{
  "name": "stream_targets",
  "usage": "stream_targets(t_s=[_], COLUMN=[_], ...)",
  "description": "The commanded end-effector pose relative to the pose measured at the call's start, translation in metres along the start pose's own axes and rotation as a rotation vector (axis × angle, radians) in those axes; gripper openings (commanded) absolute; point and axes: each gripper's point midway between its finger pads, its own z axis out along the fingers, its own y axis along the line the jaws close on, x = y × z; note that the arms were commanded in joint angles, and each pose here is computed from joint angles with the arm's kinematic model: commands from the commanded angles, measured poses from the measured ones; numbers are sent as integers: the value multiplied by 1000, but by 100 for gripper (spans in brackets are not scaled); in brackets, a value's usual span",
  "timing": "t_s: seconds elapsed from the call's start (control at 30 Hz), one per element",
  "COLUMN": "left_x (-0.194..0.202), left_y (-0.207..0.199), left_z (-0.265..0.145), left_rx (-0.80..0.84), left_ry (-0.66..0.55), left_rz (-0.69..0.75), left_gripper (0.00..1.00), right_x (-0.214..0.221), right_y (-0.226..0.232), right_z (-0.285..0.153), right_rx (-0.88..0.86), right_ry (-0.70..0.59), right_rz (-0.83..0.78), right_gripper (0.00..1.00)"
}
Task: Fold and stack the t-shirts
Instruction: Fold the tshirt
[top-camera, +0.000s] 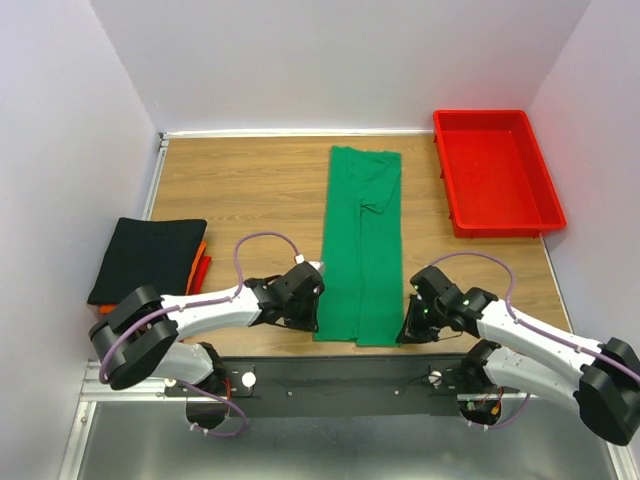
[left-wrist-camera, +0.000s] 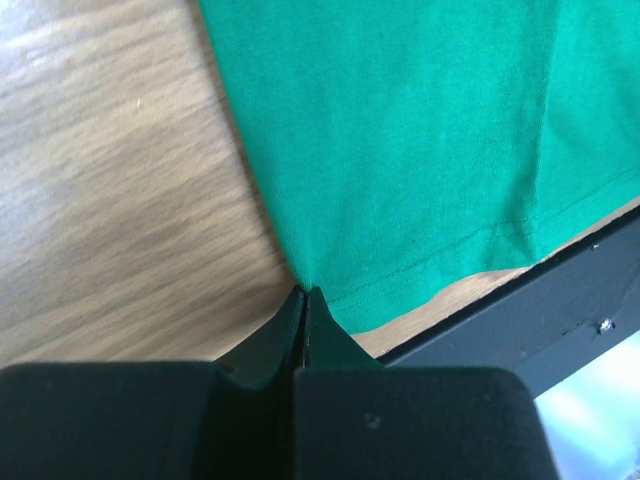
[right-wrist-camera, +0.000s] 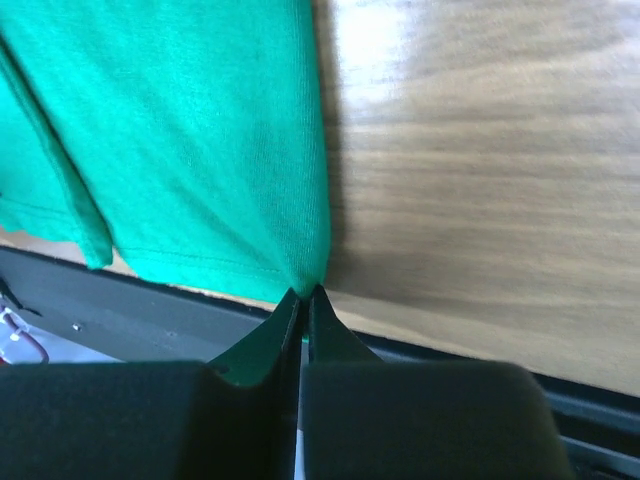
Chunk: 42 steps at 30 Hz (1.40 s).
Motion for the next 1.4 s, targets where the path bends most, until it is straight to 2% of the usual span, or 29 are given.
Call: stream_targets(t_s=[0.0, 0.23, 0.33, 0.37, 0.4, 0.43, 0.47, 0.53, 0.67, 0.9, 0.93, 0.97, 1.0, 1.23, 1.37], left_x=[26, 22, 11, 7, 5, 3, 3, 7, 14, 18, 16, 16, 16, 25, 29], left_y=[19, 13, 4, 0, -1, 1, 2, 8, 13, 12, 9, 9, 10, 12, 13], left_z=[-4, -7, -13, -17, -19, -22, -24, -25, -24, -16, -15, -14, -13, -7, -4], left_rx=[-49, -22, 6, 18, 18, 5, -6, -34, -48, -21, -6, -6, -8, 1, 7], left_ry=[83, 62, 22, 3, -6, -14, -14, 3, 21, 20, 12, 14, 16, 46, 57], left_rz=[-27, -33, -27, -26, -25, -27, -31, -46, -81, -96, -94, -95, -95, -100, -107], left_gripper=[1, 1, 17, 23, 33, 38, 46, 54, 54, 46, 46, 45, 45, 42, 36], right_x=[6, 4, -2, -5, -6, -5, -3, -1, 2, -3, -4, -1, -1, 6, 6], right_y=[-13, -6, 0, 5, 5, 5, 2, -4, -10, -10, -8, -9, -8, -9, -8], right_z=[-5, -8, -12, -15, -15, -17, -16, -17, -14, -13, -11, -8, -7, 1, 4], right_rx=[42, 15, 1, -10, -11, -12, -5, 12, 27, 24, 10, 7, -1, -15, -22], right_ry=[-5, -11, -35, -45, -50, -49, -43, -40, -40, -75, -75, -66, -62, -30, -29], right_rz=[18, 11, -7, -12, -13, -11, -8, -4, 21, 43, 45, 53, 56, 58, 60], right_gripper=[9, 10, 24, 35, 39, 42, 48, 51, 50, 49, 48, 42, 39, 38, 35])
